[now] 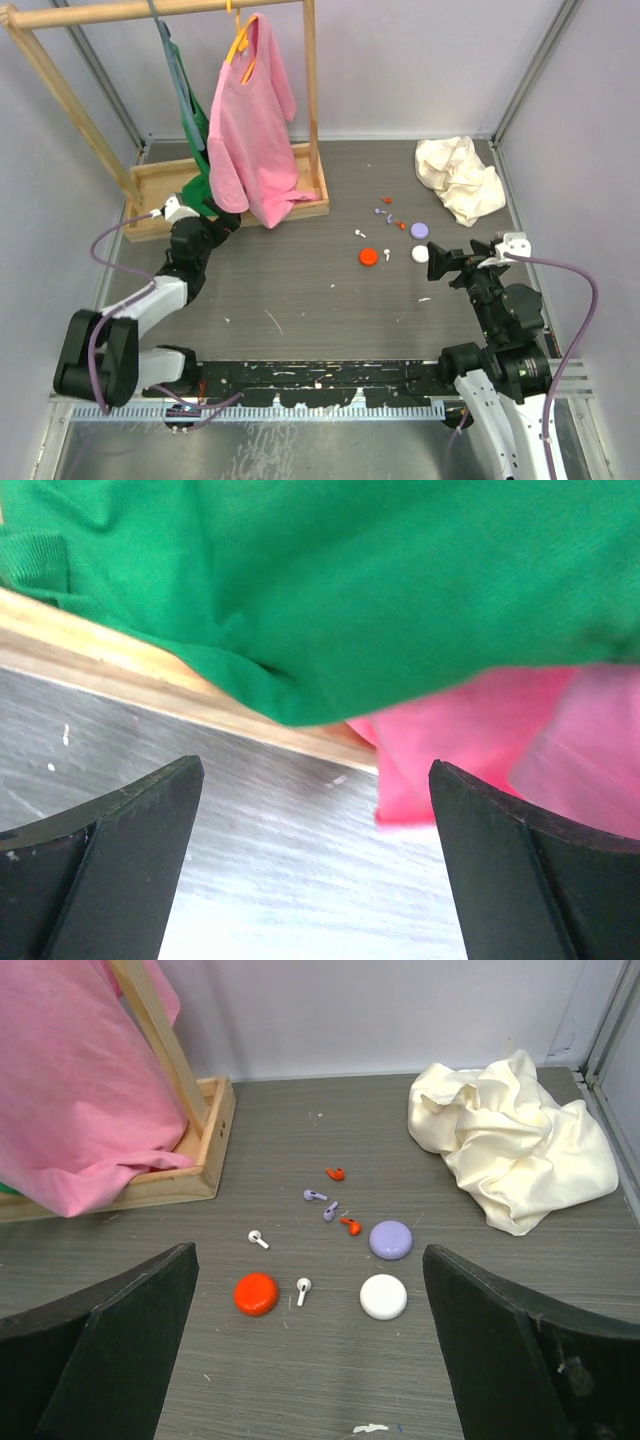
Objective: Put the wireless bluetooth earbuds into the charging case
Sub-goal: Move the distractor to the corner of the board, then move the charging case to the center of the board.
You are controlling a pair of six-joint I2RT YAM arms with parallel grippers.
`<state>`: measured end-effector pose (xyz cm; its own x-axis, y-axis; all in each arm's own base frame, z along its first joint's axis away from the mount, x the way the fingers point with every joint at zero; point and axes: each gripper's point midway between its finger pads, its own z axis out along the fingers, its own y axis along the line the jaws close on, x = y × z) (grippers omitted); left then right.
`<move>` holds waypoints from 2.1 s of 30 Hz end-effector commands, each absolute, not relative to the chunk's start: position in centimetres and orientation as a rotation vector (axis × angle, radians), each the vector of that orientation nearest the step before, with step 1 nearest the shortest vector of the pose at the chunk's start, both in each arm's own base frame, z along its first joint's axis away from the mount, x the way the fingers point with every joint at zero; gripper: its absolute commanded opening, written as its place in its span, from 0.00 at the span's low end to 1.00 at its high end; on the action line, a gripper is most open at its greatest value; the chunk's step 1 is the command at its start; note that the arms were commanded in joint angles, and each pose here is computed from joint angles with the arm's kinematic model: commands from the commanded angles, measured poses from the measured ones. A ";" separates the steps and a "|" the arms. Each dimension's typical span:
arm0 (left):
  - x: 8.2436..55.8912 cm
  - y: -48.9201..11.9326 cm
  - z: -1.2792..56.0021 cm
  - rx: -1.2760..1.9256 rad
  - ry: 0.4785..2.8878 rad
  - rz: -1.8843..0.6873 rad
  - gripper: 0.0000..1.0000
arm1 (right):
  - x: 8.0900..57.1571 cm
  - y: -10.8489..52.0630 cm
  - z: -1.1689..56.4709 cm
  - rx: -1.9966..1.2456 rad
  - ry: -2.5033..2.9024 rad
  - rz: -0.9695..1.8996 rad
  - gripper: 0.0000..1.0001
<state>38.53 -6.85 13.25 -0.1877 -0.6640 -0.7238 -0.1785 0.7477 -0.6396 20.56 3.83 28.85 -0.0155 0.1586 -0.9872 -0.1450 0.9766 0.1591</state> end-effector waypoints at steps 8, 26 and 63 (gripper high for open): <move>29.7 -7.9 15.2 -0.858 1.963 -0.635 0.98 | 21.6 4.9 30.1 0.019 1.594 0.308 1.00; 22.1 -11.2 20.2 -0.388 1.784 -0.885 0.98 | 28.7 8.9 17.9 0.292 2.221 0.475 1.00; 21.0 -16.8 14.9 -0.098 1.937 -1.054 0.98 | 34.0 19.3 5.4 -0.347 2.479 0.273 0.90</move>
<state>20.37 -15.85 11.71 -0.6429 -0.4551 -0.6161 0.2128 0.6666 -0.7144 32.45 17.81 4.02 -0.8177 -0.1628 -0.5521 -0.2678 0.9566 0.1145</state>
